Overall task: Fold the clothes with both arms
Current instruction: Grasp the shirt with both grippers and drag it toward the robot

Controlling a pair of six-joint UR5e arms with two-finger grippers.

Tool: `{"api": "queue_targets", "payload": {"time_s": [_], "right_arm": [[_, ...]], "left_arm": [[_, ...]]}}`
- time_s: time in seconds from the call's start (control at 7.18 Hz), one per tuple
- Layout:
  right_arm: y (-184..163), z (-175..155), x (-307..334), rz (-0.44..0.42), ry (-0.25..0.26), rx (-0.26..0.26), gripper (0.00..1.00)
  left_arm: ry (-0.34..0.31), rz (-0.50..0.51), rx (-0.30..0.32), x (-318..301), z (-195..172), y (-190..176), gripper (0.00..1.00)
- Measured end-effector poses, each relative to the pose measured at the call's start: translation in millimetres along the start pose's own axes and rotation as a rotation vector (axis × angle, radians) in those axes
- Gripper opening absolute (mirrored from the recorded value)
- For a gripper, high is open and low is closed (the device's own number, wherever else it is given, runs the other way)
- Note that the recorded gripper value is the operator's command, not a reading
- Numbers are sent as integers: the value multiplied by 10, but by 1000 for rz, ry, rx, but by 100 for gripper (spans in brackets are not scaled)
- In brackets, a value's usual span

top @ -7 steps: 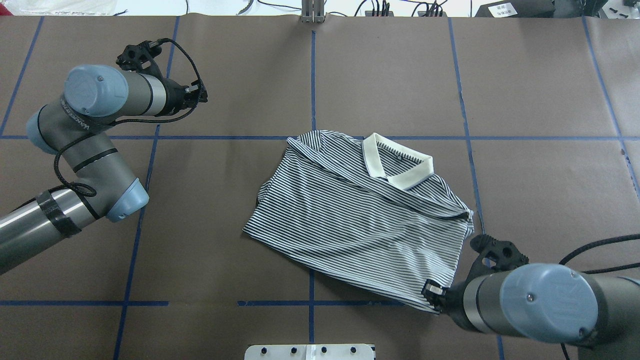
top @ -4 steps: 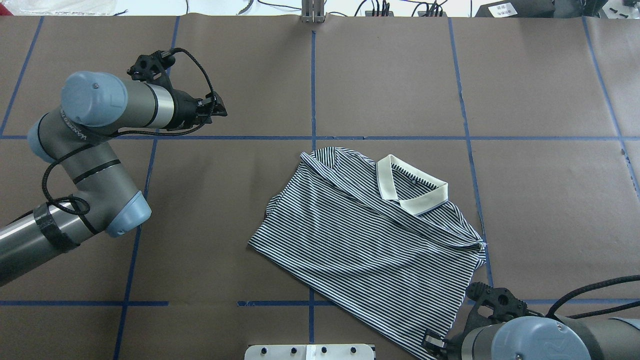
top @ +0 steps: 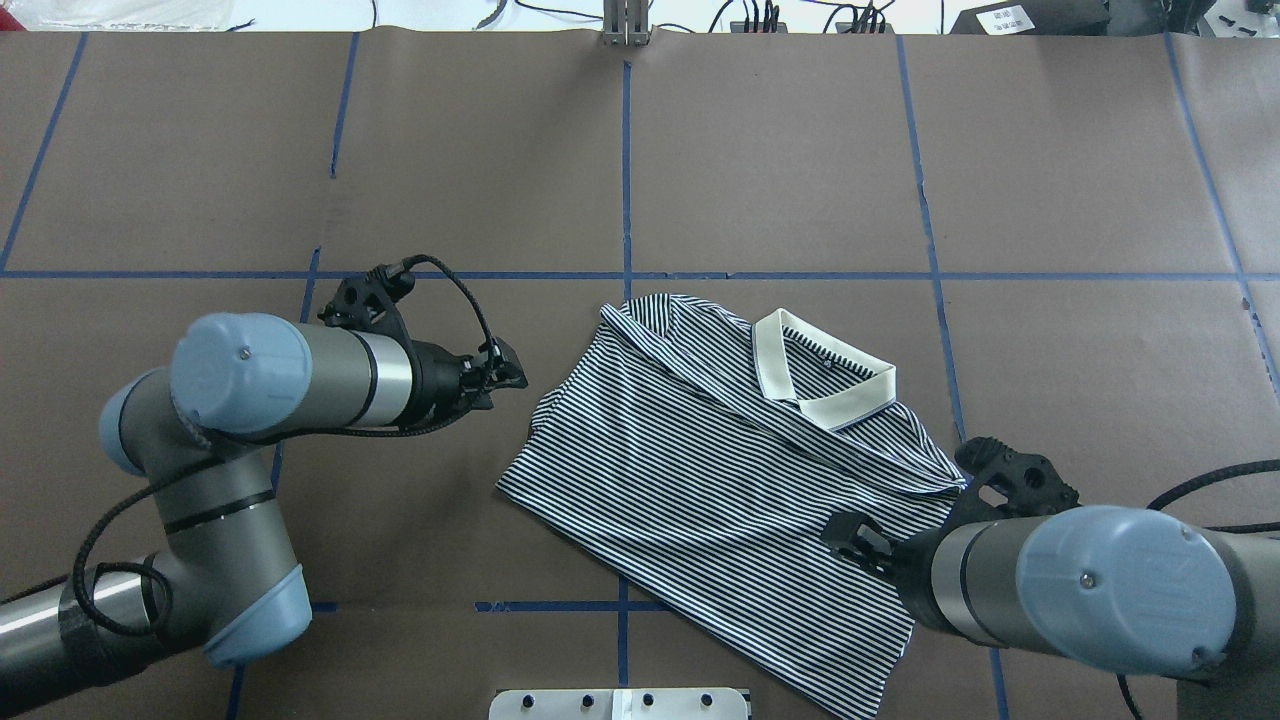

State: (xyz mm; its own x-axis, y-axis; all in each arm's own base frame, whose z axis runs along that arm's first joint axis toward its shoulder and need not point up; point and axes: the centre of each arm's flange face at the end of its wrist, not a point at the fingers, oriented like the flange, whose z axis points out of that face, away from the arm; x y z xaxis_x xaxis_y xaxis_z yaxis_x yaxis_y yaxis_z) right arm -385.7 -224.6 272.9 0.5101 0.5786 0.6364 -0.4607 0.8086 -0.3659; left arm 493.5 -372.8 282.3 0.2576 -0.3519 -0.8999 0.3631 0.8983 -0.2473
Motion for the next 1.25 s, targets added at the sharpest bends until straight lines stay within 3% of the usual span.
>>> {"api": "queue_targets", "payload": {"time_s": [0.28, 0.7, 0.84, 1.11, 1.25], "right_arm": [[-195, -18, -128, 23, -23, 36, 100], [-259, 52, -175, 30, -17, 52, 100], [-266, 70, -172, 31, -13, 54, 100], [-286, 104, -166, 33, -7, 60, 100], [-296, 111, -164, 34, -5, 62, 100]], "left_arm": [[-119, 14, 35, -131, 155, 501, 61], [-169, 35, 28, -248, 305, 769, 57], [-174, 38, 26, -264, 329, 793, 53], [-184, 39, 27, -273, 350, 806, 31], [-192, 40, 28, -276, 361, 814, 31]]}}
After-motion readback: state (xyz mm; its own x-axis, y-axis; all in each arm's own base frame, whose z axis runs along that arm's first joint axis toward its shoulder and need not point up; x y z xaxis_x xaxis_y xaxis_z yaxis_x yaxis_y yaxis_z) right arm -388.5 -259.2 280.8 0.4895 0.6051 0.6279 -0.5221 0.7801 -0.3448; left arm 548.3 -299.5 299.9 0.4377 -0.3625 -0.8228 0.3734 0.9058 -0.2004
